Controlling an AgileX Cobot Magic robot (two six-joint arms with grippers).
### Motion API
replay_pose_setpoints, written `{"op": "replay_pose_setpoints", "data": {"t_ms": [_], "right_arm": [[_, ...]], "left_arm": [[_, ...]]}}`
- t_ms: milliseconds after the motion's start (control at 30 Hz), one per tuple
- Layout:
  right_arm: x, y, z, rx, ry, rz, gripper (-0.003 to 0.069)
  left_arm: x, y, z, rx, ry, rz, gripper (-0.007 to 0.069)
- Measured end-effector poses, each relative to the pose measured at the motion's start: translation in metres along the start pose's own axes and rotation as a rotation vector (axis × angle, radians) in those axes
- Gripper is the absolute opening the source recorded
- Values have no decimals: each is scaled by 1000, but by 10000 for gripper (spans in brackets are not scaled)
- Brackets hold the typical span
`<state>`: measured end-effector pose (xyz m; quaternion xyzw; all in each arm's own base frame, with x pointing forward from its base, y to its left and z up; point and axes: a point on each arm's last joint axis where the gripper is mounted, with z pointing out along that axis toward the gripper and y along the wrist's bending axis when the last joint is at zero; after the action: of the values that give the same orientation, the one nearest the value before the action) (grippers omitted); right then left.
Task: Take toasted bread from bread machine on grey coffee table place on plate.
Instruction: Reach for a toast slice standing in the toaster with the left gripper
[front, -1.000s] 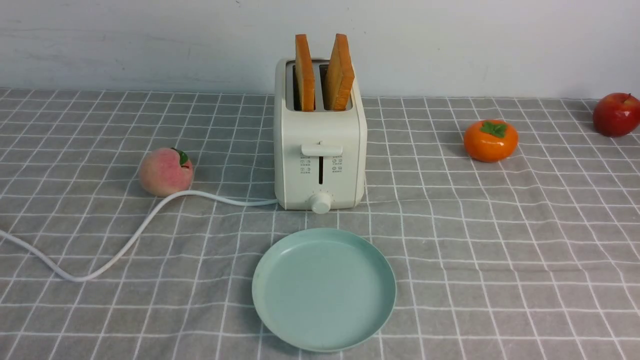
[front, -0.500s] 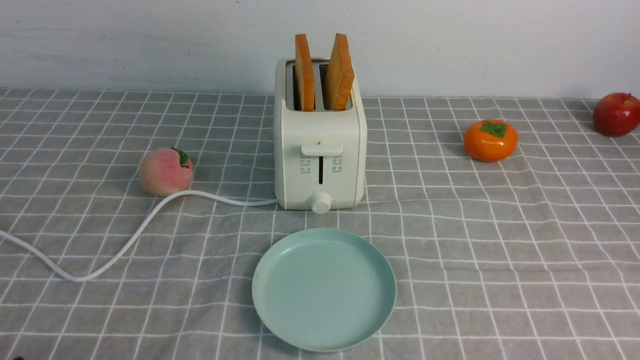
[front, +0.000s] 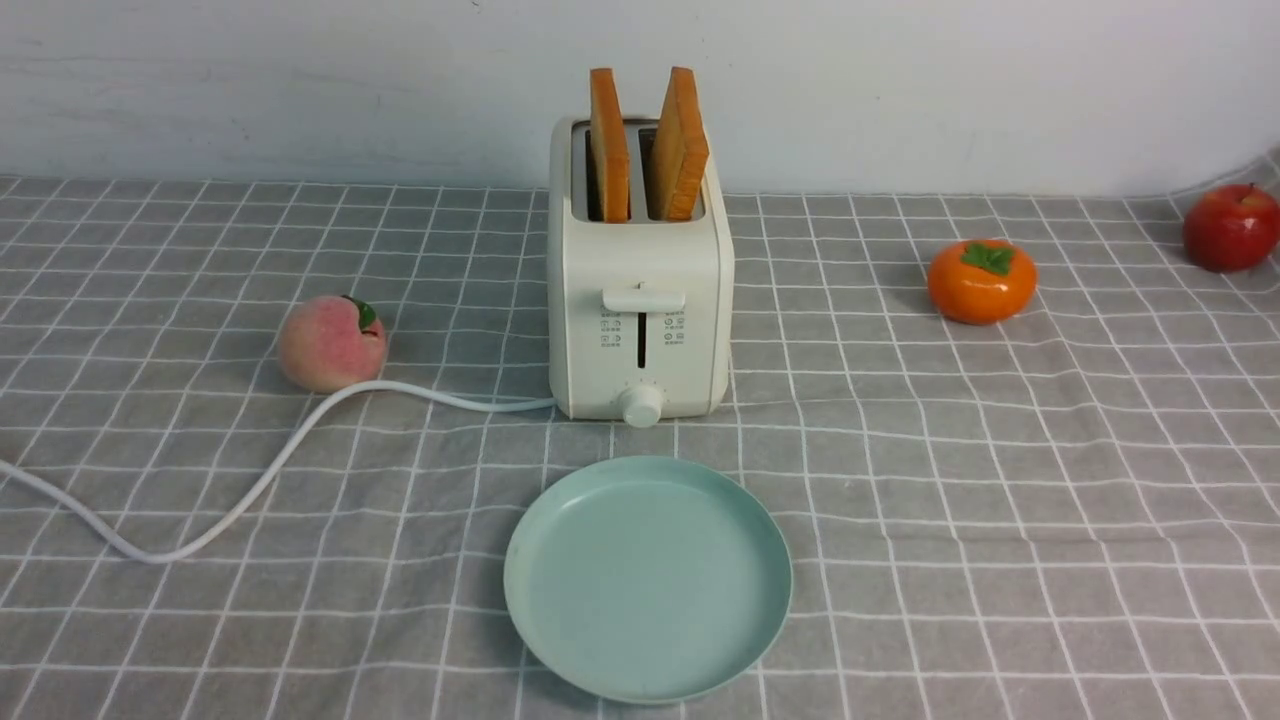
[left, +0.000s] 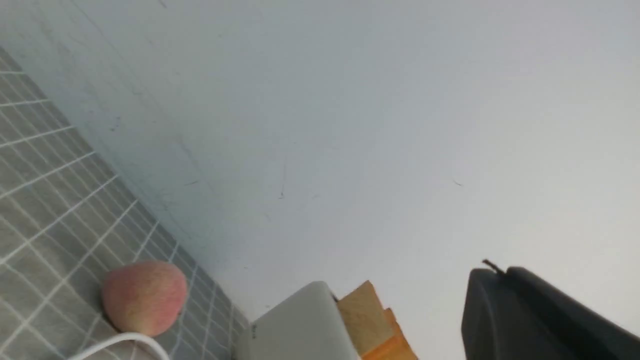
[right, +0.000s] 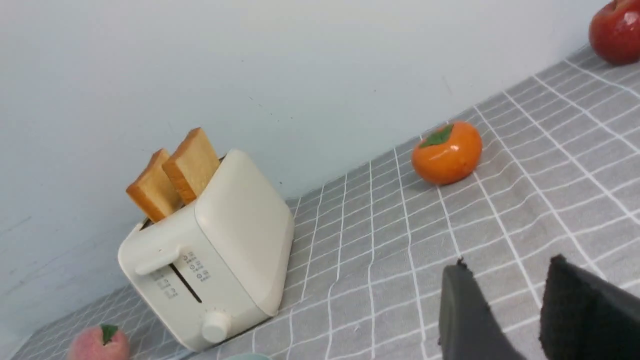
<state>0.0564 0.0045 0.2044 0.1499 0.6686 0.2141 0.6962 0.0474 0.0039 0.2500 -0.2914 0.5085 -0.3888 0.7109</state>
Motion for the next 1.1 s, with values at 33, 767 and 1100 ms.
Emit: {"op": "replay_pose_setpoints", "data": {"t_ms": [33, 767, 1100], "right_arm": [[-2, 0, 0, -5, -25, 8, 235], [-113, 70, 65, 225, 739, -281, -15], [-115, 71, 69, 213, 703, -290, -8]], "left_arm": [[-6, -11, 1, 20, 4, 6, -14], [49, -79, 189, -220, 1102, 391, -14], [113, -109, 306, -109, 1142, 484, -13]]}}
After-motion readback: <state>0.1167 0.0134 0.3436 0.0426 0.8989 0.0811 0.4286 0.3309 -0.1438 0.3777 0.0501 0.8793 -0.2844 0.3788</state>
